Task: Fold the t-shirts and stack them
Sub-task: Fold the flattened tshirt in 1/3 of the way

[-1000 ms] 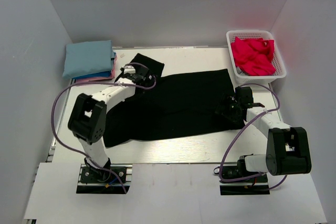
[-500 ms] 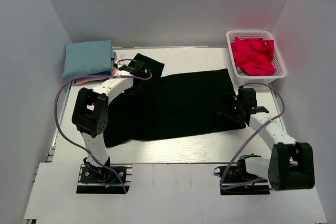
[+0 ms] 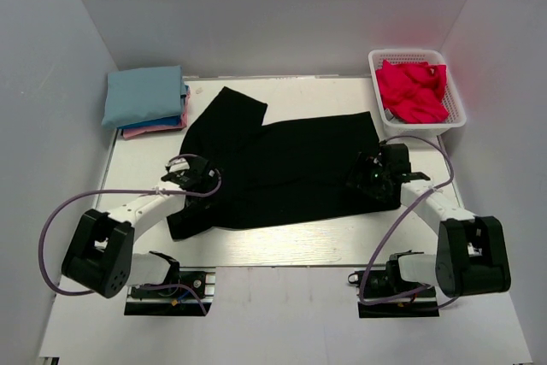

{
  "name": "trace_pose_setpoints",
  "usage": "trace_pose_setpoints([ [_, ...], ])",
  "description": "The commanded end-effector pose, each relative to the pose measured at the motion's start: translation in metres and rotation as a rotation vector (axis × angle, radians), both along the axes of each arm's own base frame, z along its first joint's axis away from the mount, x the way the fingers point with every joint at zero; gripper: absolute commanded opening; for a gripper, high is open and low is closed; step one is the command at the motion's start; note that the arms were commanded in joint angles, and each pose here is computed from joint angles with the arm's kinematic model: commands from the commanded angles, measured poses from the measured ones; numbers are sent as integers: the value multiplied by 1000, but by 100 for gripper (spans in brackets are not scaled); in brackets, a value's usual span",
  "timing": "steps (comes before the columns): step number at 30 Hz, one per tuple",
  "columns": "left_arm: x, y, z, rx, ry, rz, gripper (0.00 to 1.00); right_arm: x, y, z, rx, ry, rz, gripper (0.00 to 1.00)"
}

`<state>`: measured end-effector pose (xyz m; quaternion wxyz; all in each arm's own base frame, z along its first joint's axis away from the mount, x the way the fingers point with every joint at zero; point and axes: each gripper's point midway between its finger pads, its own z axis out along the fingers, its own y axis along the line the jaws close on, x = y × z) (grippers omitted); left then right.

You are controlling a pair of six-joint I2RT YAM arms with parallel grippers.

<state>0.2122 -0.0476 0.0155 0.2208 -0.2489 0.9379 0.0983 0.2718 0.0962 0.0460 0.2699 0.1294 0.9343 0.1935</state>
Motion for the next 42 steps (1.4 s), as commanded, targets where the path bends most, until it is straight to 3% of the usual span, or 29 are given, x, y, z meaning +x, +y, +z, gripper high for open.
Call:
trace_pose_setpoints([
  [1, 6, -16, -15, -111, -35, 29, 99, -6, -6, -17, -3, 66, -73, 90],
  [5, -25, -3, -26, -48, 112, 118, 99, -32, -25, -43, -63, 196, -188, 90],
  [10, -51, -8, -35, -84, 223, 135, 99, -58, -43, -54, -103, 261, -294, 90],
  [17, -56, 9, -10, 16, 230, 181, 99, -51, -75, -27, -183, 171, -431, 90],
  [19, -55, 2, -11, -18, 236, 169, 99, -51, -77, -24, -180, 164, -438, 90],
  [25, -53, 3, 9, 11, 242, 173, 99, -32, -60, 7, -141, 60, -278, 90],
  [31, 0, 0, 77, -4, -23, 123, 99, 4, -62, 65, -156, -144, -256, 90],
  [37, 116, -48, 150, -47, -267, -113, 99, 41, -66, 108, -205, -266, -273, 90],
  [40, 167, -65, 137, 1, -218, -183, 99, 73, -50, 117, -175, -304, -221, 90],
  [41, 197, -68, 163, 40, -288, -193, 99, 84, -49, 117, -176, -297, -220, 90],
  [42, 212, -72, 136, 82, -224, -200, 99, 95, -48, 127, -172, -325, -226, 90],
])
